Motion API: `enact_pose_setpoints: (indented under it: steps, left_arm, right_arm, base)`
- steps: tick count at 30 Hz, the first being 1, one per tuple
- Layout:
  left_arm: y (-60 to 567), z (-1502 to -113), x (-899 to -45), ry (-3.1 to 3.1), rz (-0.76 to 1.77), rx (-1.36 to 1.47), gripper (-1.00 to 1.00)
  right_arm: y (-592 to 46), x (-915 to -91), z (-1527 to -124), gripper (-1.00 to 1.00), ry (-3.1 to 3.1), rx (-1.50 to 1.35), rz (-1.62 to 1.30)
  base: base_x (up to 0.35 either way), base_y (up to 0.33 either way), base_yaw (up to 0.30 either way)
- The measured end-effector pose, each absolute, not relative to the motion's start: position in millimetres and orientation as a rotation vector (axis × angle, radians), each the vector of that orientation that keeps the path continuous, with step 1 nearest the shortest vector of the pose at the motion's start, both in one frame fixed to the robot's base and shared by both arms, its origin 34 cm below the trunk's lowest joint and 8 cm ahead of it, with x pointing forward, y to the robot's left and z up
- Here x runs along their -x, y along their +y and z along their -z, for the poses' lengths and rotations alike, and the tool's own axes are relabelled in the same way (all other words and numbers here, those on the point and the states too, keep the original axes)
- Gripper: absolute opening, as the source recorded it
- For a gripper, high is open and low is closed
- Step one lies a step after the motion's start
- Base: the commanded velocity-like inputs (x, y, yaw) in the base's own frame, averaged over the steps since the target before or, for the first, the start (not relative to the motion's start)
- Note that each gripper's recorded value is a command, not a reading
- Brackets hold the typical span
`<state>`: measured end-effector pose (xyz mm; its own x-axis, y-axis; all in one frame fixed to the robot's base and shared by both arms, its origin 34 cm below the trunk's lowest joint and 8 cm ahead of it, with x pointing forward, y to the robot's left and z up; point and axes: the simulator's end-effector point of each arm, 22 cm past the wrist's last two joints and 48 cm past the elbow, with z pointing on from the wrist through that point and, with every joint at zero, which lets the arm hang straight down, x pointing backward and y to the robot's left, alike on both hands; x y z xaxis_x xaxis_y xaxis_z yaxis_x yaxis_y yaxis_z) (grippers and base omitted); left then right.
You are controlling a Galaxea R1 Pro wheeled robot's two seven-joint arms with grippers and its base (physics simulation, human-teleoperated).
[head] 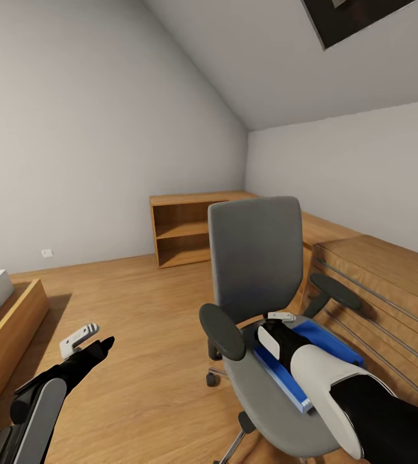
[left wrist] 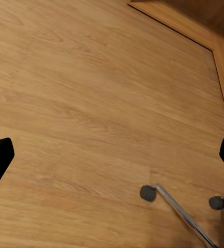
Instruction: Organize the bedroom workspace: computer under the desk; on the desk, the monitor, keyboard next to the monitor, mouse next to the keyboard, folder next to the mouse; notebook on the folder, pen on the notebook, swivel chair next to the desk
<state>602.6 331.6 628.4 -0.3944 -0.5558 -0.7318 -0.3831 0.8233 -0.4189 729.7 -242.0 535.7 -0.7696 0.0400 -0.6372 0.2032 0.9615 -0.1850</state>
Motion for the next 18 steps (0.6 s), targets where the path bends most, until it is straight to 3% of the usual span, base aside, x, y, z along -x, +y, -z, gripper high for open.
enact_pose_setpoints:
  steps: [11, 18]
  left_arm:
    - [331.9, -628.4, -602.5, 2.033, 0.226, 0.692, 1.00]
    - [332.2, -628.2, -602.6, 2.033, 0.225, 0.691, 1.00]
  right_arm:
    - [-242.0, -729.8, -535.7, 1.00, 2.435, -0.169, 0.320]
    - [-241.8, -730.9, -536.7, 1.00, 2.431, -0.158, 0.326]
  base:
    - [-0.007, -0.001, 0.000]
    - [-0.198, -0.073, 0.000]
